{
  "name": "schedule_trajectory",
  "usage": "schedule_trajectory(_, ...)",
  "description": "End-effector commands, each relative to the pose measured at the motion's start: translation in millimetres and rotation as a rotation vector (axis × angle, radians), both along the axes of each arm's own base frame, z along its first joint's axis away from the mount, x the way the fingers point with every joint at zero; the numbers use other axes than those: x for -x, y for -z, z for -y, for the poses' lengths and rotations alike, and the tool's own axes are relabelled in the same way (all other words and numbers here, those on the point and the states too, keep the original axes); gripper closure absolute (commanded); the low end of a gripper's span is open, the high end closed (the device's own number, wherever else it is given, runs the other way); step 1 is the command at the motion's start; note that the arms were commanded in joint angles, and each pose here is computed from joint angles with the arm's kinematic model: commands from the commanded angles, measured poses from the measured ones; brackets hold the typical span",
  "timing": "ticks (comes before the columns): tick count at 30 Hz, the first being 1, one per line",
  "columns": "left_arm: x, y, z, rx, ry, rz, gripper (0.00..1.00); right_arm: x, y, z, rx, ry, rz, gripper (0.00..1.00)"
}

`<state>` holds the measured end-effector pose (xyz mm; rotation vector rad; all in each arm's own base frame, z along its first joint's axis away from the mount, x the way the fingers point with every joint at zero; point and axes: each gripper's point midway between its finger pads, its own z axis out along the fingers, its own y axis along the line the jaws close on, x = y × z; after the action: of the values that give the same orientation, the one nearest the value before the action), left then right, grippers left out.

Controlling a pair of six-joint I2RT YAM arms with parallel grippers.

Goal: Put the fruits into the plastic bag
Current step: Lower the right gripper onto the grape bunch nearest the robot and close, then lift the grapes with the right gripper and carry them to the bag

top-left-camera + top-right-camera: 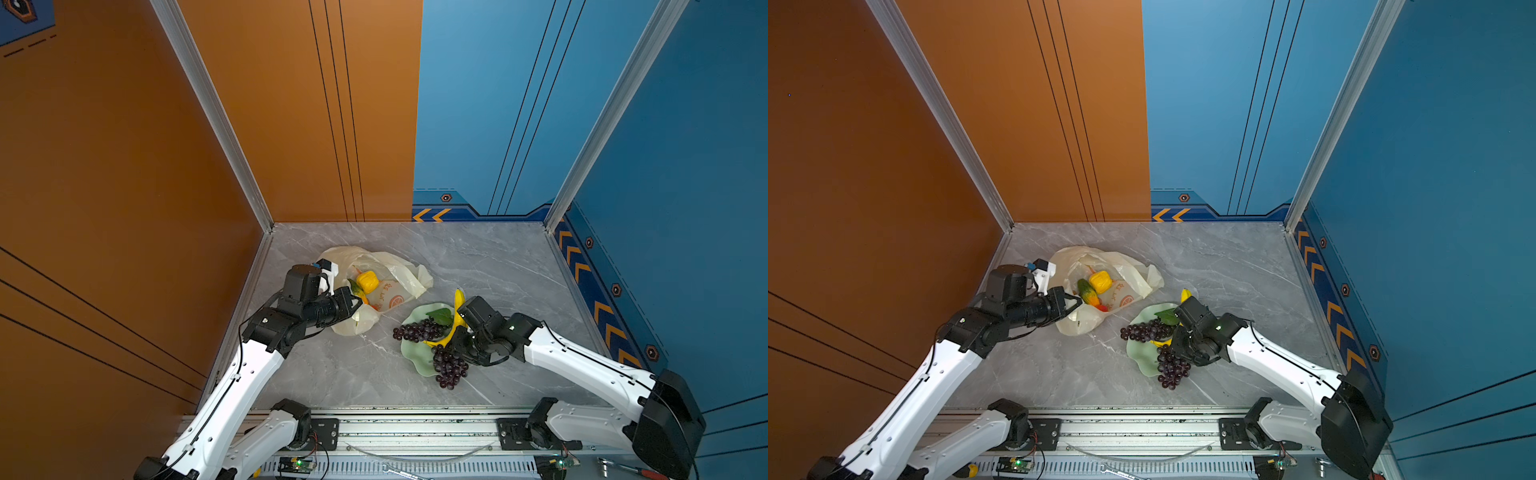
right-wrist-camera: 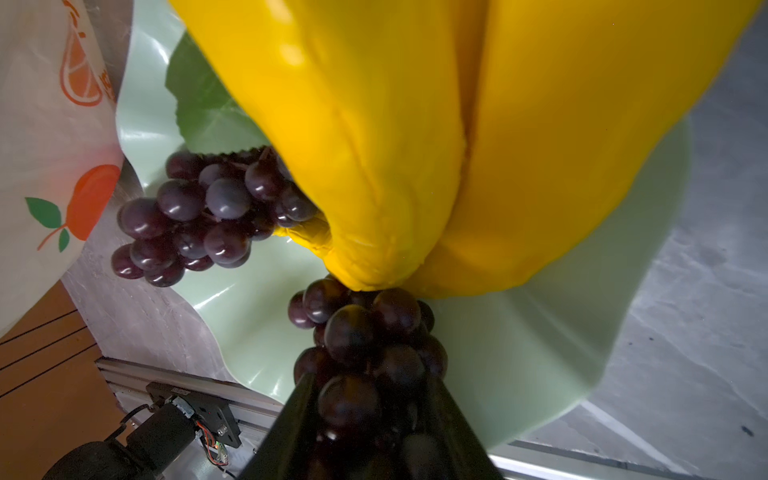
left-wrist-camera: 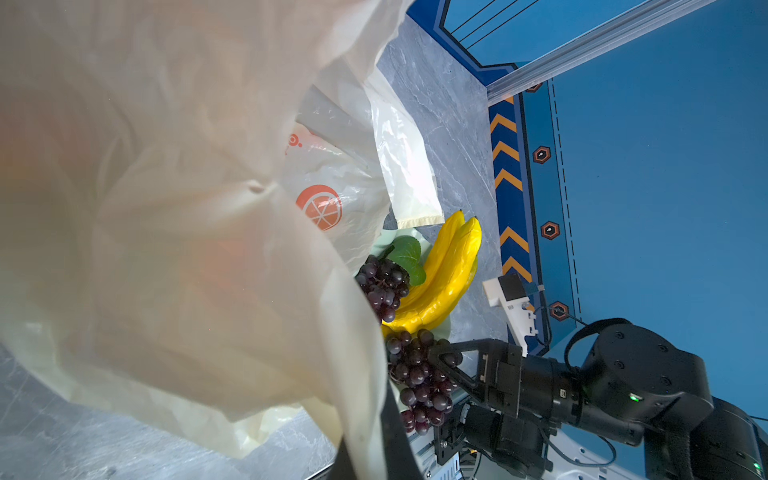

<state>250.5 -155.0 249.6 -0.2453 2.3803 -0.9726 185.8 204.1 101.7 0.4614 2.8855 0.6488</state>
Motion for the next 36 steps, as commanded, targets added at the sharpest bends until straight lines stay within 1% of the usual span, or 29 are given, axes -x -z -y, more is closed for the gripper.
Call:
schedule_trajectory(1,3.5,0.5,-0.6,0.003,0.022,0.014,1.0,-7.6,-10.5,8.1,-0.002,0.04,0.053,0.62)
schedule_trajectory(4,4.8,3.2,-0.9,0.004,0.021,0.007,1.0,-11.6,-18.8,9.9,-0.025,0.056,0.08,0.64)
schedule_trajectory(8,5.8,4.9,-1.1,0.004,0.021,0.003,1.0,-13.7,-29.7,6.2,-0.069,0.056,0.11,0.64)
schedule_trajectory(9,6.0,5.8,-0.9,0.004,0.022,0.0,1.0,-19.5,-32.5,10.4,-0.079,0.083,0.118,0.64)
schedule_trajectory(15,7.1,8.6,-1.6,0.004,0.019,-0.006,1.0,-27.6,-52.6,6.5,-0.149,0.102,0.16,0.65)
schedule_trajectory(20,6.5,9.5,-1.5,0.002,0.018,-0.01,1.0,-39.8,-75.7,-5.3,-0.262,0.118,0.208,0.65)
schedule_trajectory(28,6.1,10.6,-1.1,0.001,0.02,-0.013,1.0,-52.7,-117.2,-22.5,-0.377,0.118,0.261,0.65)
schedule_trajectory(36,5.2,13.2,-0.2,-0.001,0.022,-0.022,1.0,-62.8,-143.6,-34.2,-0.42,0.095,0.304,0.66)
